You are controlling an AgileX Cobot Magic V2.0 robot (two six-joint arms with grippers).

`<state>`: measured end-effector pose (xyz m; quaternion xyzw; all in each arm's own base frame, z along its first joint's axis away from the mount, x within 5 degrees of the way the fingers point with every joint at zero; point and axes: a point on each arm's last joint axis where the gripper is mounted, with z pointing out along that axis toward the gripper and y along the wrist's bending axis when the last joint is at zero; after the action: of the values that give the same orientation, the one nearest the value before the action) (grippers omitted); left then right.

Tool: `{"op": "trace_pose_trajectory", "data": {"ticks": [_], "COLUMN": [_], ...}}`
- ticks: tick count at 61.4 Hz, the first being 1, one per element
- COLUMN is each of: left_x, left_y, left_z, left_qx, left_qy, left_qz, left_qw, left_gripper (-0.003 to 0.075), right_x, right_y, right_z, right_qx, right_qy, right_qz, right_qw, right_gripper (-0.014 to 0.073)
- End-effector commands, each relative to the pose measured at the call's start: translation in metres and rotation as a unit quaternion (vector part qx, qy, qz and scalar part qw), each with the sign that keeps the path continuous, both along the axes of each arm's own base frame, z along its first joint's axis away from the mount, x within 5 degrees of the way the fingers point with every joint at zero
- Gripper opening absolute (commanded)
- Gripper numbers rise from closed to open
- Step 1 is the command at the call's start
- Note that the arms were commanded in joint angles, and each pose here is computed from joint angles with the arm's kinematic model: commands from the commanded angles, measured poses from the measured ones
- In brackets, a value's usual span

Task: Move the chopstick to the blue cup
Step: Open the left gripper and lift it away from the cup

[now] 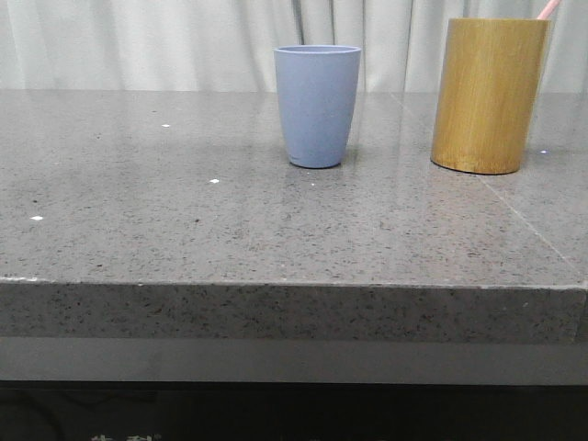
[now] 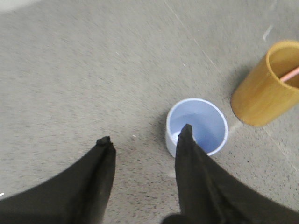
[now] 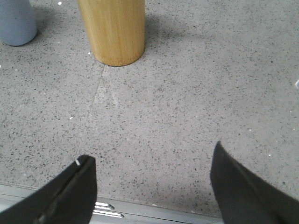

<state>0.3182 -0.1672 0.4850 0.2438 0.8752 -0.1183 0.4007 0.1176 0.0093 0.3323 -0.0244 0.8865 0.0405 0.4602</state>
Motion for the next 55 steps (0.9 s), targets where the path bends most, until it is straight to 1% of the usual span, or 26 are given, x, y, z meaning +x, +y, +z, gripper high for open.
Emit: {"op": "trace_pose_trajectory", "data": {"ticks": [1, 7, 13, 17, 18, 24, 26, 34, 36, 44, 50, 55], "left_x": [-0.028, -0.04, -0.054, -0.066, -0.068, -0.088, -0.094, -0.122, -0.126, -0.146, -0.154, -0.156], "left_y": [0.023, 0.034, 0.041, 0.047, 0.048, 0.057, 0.06, 0.073, 0.076, 0.085, 0.089, 0.089], "left_z": [0.032, 0.028, 0.015, 0.001, -0.007, -0.026, -0.037, -0.063, -0.071, -0.087, -0.095, -0.1], "left_qx": [-0.038, -0.044, -0.049, -0.055, -0.053, -0.06, -0.058, -0.073, -0.074, -0.086, -0.085, -0.082], "left_qy": [-0.041, -0.039, -0.045, -0.053, -0.046, -0.058, -0.053, -0.087, -0.088, -0.112, -0.111, -0.104], "left_qz": [0.011, 0.018, 0.025, 0.029, 0.03, 0.034, 0.036, 0.041, 0.043, 0.047, 0.048, 0.048], "left_qw": [0.998, 0.998, 0.997, 0.997, 0.997, 0.996, 0.996, 0.993, 0.992, 0.989, 0.989, 0.99], "left_gripper": [0.0316, 0.0316, 0.0316, 0.0316, 0.0316, 0.0316, 0.0316, 0.0316, 0.0316, 0.0316, 0.0316, 0.0316], "right_x": [0.004, 0.004, 0.004, 0.004, 0.004, 0.005, 0.005, 0.012, 0.015, 0.032, 0.046, 0.063], "right_y": [0.0, 0.0, 0.0, 0.0, 0.0, -0.001, -0.001, -0.005, -0.007, -0.019, -0.027, -0.029], "right_z": [0.016, 0.016, 0.016, 0.016, 0.016, 0.016, 0.017, 0.016, 0.014, 0.013, 0.023, 0.034], "right_qx": [0.007, 0.007, 0.015, 0.03, 0.033, 0.051, 0.053, 0.069, 0.068, 0.07, 0.09, 0.098], "right_qy": [-0.052, -0.052, -0.05, -0.049, -0.049, -0.049, -0.05, -0.049, -0.046, -0.017, -0.003, 0.004], "right_qz": [-0.006, -0.006, -0.011, -0.02, -0.022, -0.034, -0.038, -0.068, -0.076, -0.121, -0.145, -0.133], "right_qw": [0.999, 0.999, 0.999, 0.998, 0.998, 0.997, 0.997, 0.994, 0.994, 0.99, 0.985, 0.986], "right_gripper": [0.0529, 0.0529, 0.0529, 0.0529, 0.0529, 0.0529, 0.0529, 0.0529, 0.0529, 0.0529, 0.0529, 0.0529]}}
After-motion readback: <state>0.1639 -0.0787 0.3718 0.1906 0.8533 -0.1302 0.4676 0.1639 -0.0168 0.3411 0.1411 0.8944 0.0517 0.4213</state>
